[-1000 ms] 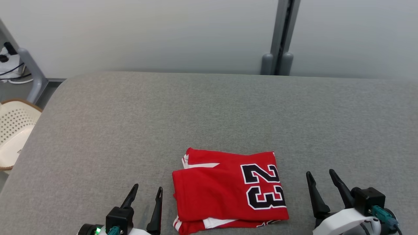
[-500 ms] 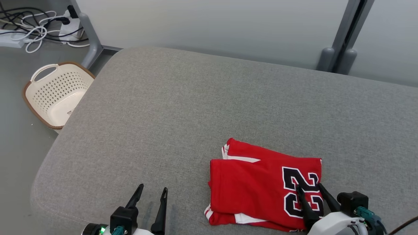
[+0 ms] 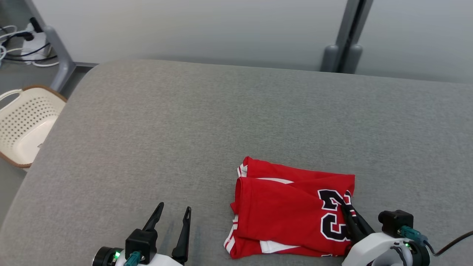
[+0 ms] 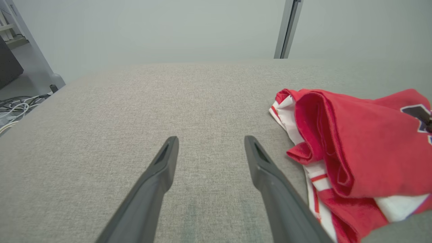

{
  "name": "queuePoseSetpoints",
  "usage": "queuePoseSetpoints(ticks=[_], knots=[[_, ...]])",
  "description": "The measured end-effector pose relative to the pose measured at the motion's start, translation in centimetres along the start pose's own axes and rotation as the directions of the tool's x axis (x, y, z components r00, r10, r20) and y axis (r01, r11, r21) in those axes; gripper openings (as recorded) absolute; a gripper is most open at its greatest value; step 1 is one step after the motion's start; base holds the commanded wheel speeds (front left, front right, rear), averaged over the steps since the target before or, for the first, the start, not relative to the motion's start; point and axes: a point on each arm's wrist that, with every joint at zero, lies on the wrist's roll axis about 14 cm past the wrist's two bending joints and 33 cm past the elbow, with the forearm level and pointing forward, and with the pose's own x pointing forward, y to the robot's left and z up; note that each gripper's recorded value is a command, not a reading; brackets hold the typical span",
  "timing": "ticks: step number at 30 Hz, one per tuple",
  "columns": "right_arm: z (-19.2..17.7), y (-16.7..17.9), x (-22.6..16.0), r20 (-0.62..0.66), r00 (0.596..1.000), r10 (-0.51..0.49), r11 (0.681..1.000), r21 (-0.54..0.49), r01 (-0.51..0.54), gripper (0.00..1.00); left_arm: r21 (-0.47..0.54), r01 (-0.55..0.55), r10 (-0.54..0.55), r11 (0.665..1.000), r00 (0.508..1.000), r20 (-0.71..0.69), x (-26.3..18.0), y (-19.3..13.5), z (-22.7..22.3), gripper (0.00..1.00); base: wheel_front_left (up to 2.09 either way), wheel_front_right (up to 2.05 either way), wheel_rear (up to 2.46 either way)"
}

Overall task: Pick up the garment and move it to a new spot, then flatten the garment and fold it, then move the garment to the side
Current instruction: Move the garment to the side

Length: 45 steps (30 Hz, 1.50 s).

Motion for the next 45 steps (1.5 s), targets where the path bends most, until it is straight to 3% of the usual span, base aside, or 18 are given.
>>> queuePoseSetpoints(ticks=[7,12,17,26,32,35,39,45], knots=[[1.3,-4.3,-2.6,0.061,0.989,-0.136,0.99,0.036,0.134,0.0,0.015,0.142,-0.142,0.99,0.99,-0.015,1.9,-4.2,-0.2,1.0,0.0,0.0,0.0],[1.6,-7.7,-5.8,0.093,0.962,-0.256,0.965,0.074,0.25,0.0,0.033,0.279,-0.279,0.96,0.96,-0.008,3.7,-8.6,0.3,1.0,0.0,0.0,0.0],[1.7,-11.8,-10.3,0.124,0.903,-0.411,0.908,0.143,0.394,0.0,0.058,0.46,-0.461,0.886,0.887,-0.006,5.2,-15.0,0.7,1.0,0.0,0.0,0.0],[2.0,-15.5,-15.7,0.159,0.805,-0.572,0.814,0.226,0.534,0.0,0.074,0.663,-0.663,0.745,0.748,-0.032,5.6,-23.2,-0.2,1.0,0.0,0.0,0.0],[3.6,-17.7,-16.1,0.182,0.765,-0.618,0.784,0.221,0.581,0.0,0.051,0.715,-0.713,0.698,0.7,-0.053,6.2,-25.5,-1.6,1.0,0.0,0.0,0.0],[5.5,-19.0,-15.3,0.216,0.755,-0.619,0.785,0.184,0.592,0.0,0.044,0.715,-0.712,0.698,0.699,-0.06,6.6,-25.4,-2.1,1.0,0.0,0.0,0.0],[10.1,-21.2,-13.6,0.3,0.732,-0.612,0.784,0.108,0.611,0.0,0.054,0.688,-0.686,0.723,0.725,-0.055,7.8,-24.0,-2.2,1.0,0.0,0.0,0.0],[15.2,-25.5,-12.4,0.366,0.68,-0.635,0.732,0.004,0.681,0.0,0.061,0.637,-0.636,0.768,0.771,-0.046,9.0,-21.5,-2.1,1.0,0.0,0.0,0.0]])
